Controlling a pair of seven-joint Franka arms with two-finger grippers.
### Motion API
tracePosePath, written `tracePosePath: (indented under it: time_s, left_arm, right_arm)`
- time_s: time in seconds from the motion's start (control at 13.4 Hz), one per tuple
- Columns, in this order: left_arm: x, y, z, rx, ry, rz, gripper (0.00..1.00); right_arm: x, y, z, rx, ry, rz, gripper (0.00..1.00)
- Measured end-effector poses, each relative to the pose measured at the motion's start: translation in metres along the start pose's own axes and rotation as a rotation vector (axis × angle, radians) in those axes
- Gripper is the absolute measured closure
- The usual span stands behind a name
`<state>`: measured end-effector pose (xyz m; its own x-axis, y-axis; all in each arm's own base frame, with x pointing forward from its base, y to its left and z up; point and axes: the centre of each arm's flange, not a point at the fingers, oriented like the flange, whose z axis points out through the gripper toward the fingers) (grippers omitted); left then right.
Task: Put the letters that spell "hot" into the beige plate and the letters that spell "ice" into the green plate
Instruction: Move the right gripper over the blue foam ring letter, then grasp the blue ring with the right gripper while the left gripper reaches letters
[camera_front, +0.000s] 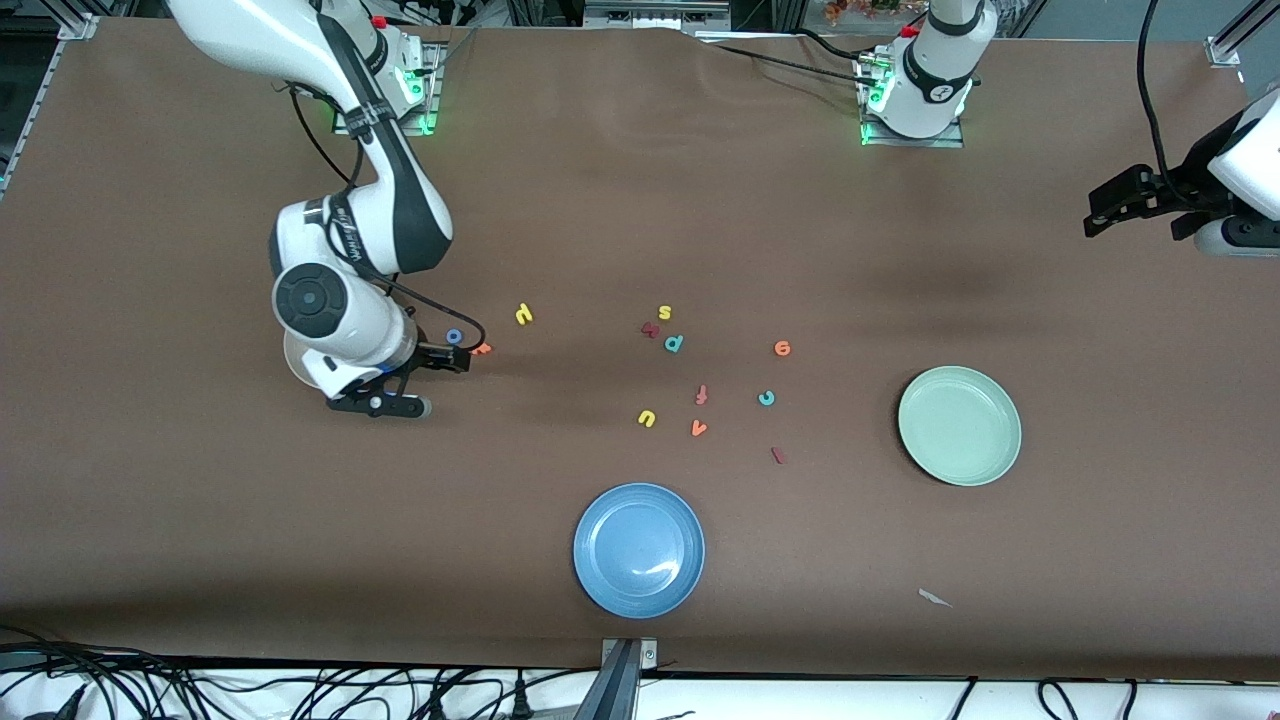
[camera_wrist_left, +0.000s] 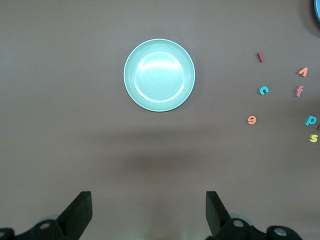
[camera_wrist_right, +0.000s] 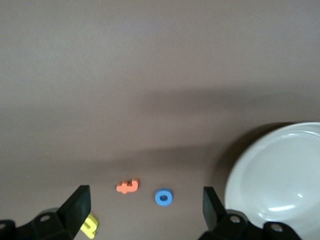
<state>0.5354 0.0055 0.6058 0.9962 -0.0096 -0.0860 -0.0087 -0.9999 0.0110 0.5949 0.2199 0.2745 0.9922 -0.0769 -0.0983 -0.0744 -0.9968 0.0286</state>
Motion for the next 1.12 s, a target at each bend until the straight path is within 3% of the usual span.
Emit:
tracePosePath:
  time_s: [0.15,0.67,0.82,0.9,1.05,1.12]
  left_arm:
    - [0.001,-0.003,0.001,0.000,0.002,-0.005,0.00]
    - [0.006,-0.008,0.006,-0.001,0.002,-0.015,0.00]
    - [0.009,-0.008,0.009,-0.001,0.002,-0.015,0.00]
    - [0.012,-0.007,0.013,-0.001,0.001,-0.013,0.00]
    - [0.023,0.000,0.026,-0.010,-0.006,0.000,0.00]
    - [0.030,0.007,0.035,-0.026,-0.008,0.007,0.00]
  right_arm:
    - [-0.012,-0.001,0.024,0.006,0.015,-0.008,0.00]
    - [-0.047,0.010,0.080,-0.013,-0.025,-0.054,0.03]
    - [-0.051,0.013,0.087,-0.017,-0.034,-0.095,0.21]
    - [-0.052,0.014,0.089,-0.019,-0.038,-0.112,0.22]
    - [-0.054,0.015,0.092,-0.021,-0.044,-0.148,0.37]
    - [-0.054,0.015,0.093,-0.021,-0.045,-0.157,0.38]
